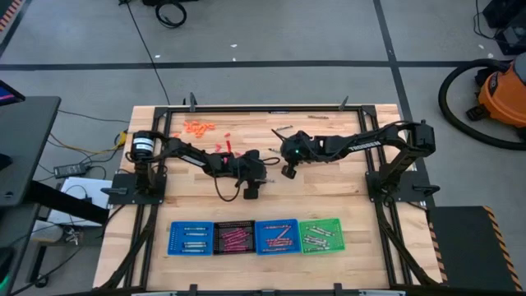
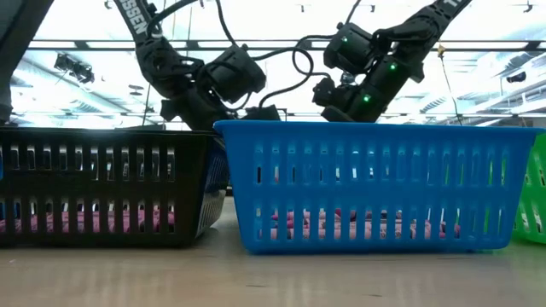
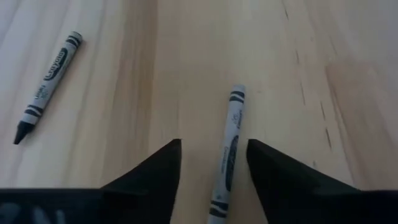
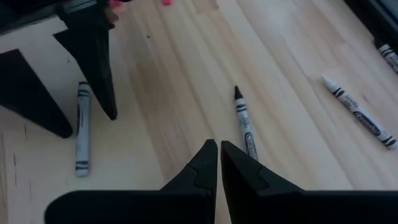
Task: Sort crayons
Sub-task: Put the black crayon into the left blue bin
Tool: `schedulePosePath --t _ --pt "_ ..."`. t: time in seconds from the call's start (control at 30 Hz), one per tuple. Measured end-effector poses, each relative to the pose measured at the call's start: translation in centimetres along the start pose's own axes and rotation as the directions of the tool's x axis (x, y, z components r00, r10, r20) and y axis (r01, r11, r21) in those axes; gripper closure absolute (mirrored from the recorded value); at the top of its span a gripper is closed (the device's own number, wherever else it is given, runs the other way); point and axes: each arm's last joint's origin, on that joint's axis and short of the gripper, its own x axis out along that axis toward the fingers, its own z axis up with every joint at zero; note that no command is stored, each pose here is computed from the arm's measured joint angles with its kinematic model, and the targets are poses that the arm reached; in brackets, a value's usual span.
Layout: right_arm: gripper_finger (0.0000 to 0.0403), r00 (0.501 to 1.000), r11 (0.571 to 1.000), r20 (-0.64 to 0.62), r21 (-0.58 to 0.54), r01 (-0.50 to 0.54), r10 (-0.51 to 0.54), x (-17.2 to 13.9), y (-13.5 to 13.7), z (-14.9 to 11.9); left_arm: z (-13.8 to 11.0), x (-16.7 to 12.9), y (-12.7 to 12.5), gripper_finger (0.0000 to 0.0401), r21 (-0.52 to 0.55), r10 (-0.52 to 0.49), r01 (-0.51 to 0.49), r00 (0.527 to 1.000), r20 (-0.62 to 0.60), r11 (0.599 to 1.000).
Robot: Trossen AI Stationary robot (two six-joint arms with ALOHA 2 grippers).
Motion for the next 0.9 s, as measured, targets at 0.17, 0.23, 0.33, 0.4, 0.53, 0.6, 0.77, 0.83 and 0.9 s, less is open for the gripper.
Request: schedulePosePath --t 0.17,0.23,0.33,0.4,0.53,0.6,0.77,0.83,0.9 --pt "0.0375 0.999 1.000 -0.045 0.005 0.005 -0.005 0.0 0.0 -0.4 -0.3 0.1 -0.1 0.0273 -0.012 -0.016 0.015 0.999 -0.028 1.000" --pt "0.0375 0.998 1.000 -0.062 0.010 0.008 -0.008 0.0 0.0 -0.6 -0.3 0.1 -0.2 0.0307 -0.010 -0.019 0.019 0.999 -0.032 1.000" --pt "0.0375 0.995 1.000 -0.098 0.028 0.013 -0.010 -0.1 0.0 -0.9 -0.5 0.1 -0.2 0.0358 -0.009 -0.021 0.021 0.998 -0.051 1.000" --pt "0.0375 0.992 0.999 -0.123 0.031 0.016 -0.012 -0.2 0.1 -1.2 -0.6 0.1 -0.2 0.0383 -0.009 -0.016 0.015 0.998 -0.059 1.000" --pt "0.0375 0.988 1.000 -0.152 0.024 0.012 -0.008 -0.3 0.5 -1.6 -0.6 0.1 -0.2 0.0386 -0.010 -0.011 0.011 0.998 -0.061 1.000" --pt "0.0375 0.987 1.000 -0.158 0.026 0.009 -0.005 -0.4 0.7 -1.7 -0.6 0.0 -0.2 0.0385 -0.024 -0.010 0.009 0.998 -0.060 1.000" --pt "0.0375 0.986 1.000 -0.164 0.014 0.012 -0.010 -0.5 1.2 -1.8 -0.1 -1.1 0.1 0.0385 -0.070 -0.004 0.001 0.999 -0.053 0.998" --pt "0.0375 0.985 0.999 -0.168 0.015 0.034 -0.031 -0.6 1.2 -1.9 0.0 -1.8 0.2 0.0385 -0.084 -0.003 -0.003 0.997 -0.072 0.996" --pt "0.0375 0.984 0.998 -0.170 0.019 0.057 -0.053 -0.6 1.3 -2.0 0.3 -2.6 0.3 0.0385 -0.098 -0.005 -0.003 0.997 -0.079 0.995"
